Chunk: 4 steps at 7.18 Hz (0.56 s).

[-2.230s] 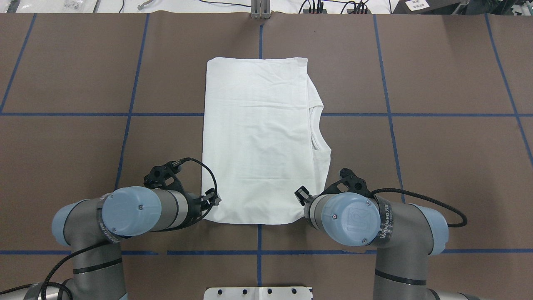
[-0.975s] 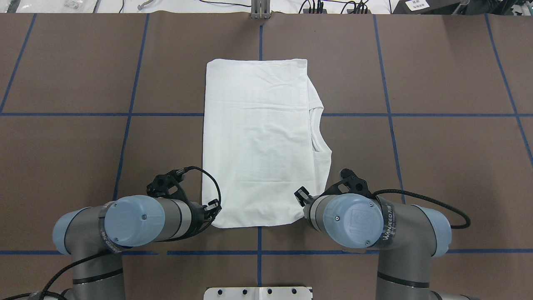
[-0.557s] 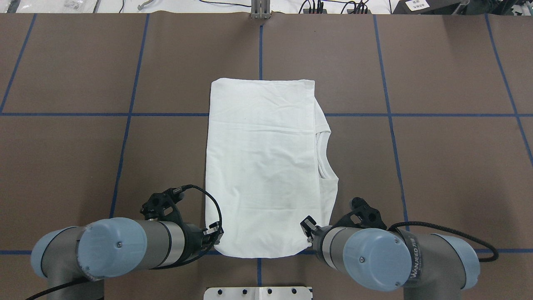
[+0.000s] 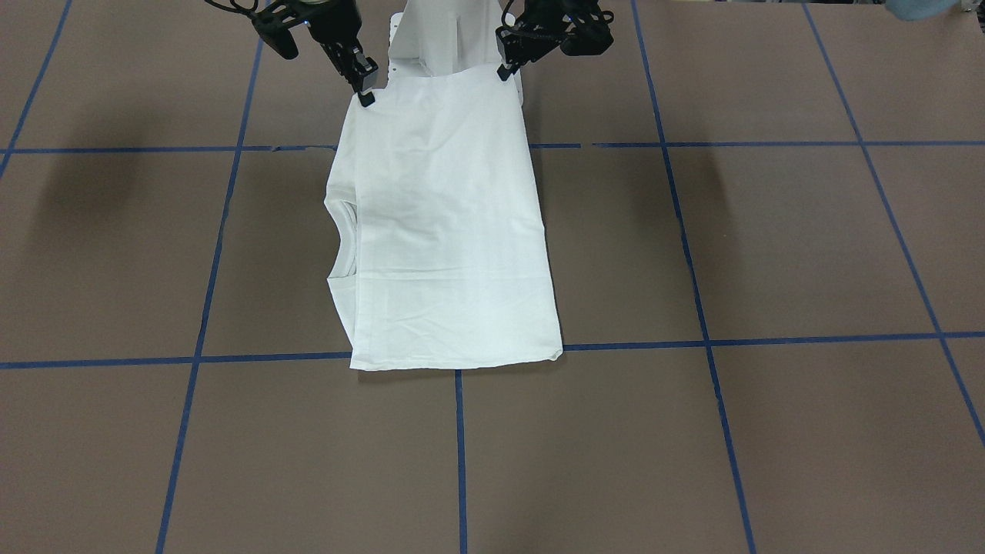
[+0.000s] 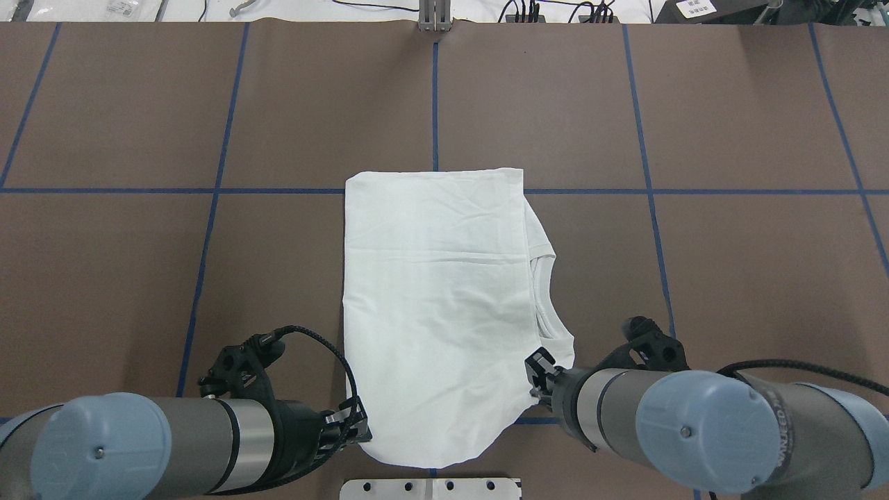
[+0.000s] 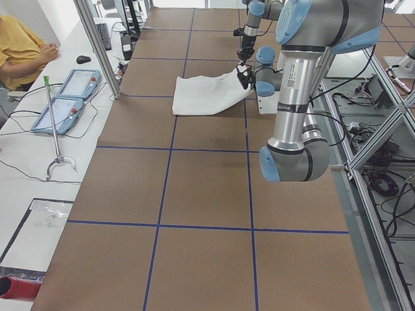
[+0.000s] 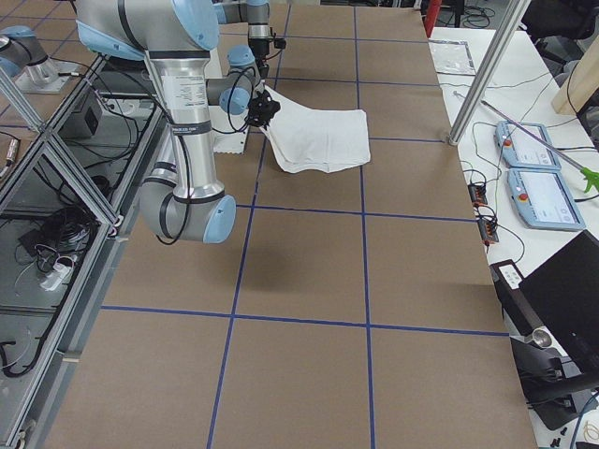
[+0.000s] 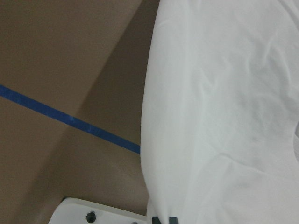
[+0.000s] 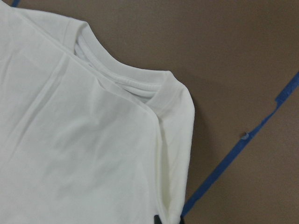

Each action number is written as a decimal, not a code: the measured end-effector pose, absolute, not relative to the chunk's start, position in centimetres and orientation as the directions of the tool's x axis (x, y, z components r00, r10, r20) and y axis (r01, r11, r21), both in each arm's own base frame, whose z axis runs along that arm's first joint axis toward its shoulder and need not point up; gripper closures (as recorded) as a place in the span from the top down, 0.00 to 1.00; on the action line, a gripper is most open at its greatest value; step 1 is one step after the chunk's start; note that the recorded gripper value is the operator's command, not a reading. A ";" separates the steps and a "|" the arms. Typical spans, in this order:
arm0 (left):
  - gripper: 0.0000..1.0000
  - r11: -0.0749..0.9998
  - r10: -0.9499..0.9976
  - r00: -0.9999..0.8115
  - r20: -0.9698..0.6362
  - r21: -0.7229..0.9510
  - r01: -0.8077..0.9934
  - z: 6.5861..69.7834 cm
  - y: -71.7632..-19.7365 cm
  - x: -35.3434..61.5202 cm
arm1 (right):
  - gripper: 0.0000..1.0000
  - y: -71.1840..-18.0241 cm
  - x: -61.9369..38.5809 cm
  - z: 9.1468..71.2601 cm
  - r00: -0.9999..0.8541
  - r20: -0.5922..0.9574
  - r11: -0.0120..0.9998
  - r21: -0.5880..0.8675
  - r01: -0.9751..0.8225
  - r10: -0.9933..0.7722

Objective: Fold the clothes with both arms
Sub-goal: 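Lift the hem with both grippers and fold it toward the collar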

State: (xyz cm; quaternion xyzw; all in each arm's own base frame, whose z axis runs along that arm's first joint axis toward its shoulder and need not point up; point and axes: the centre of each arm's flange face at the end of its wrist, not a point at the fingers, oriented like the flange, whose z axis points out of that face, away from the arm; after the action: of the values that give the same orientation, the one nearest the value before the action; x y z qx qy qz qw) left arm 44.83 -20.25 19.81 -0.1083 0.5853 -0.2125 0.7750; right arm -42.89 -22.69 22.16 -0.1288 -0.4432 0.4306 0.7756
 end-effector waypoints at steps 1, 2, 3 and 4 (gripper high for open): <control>0.00 0.891 -0.430 0.201 -0.880 -0.379 0.248 19.3 -23.3 44.1 | 0.00 -25.8 -41.8 21.6 0.213 0.582 0.585 -0.581 -0.565 0.784; 0.00 0.898 -0.389 0.198 -0.900 -0.322 0.299 19.0 -27.0 44.3 | 0.00 -29.9 -41.5 21.1 0.212 0.596 0.593 -0.566 -0.573 0.775; 0.00 0.900 -0.357 0.217 -0.909 -0.271 0.342 19.3 -30.5 44.8 | 0.00 -34.1 -42.2 21.4 0.228 0.602 0.600 -0.540 -0.590 0.765; 0.00 0.899 -0.328 0.247 -0.912 -0.221 0.378 20.1 -34.0 45.3 | 0.00 -38.0 -43.2 22.1 0.253 0.607 0.612 -0.505 -0.609 0.753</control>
State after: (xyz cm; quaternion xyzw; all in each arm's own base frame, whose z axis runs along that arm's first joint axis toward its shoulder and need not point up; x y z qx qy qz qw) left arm 45.27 -33.98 20.07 0.0221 0.5715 -0.2236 0.7892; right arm -43.15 -38.00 22.05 -0.0837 -0.4315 0.4327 0.7871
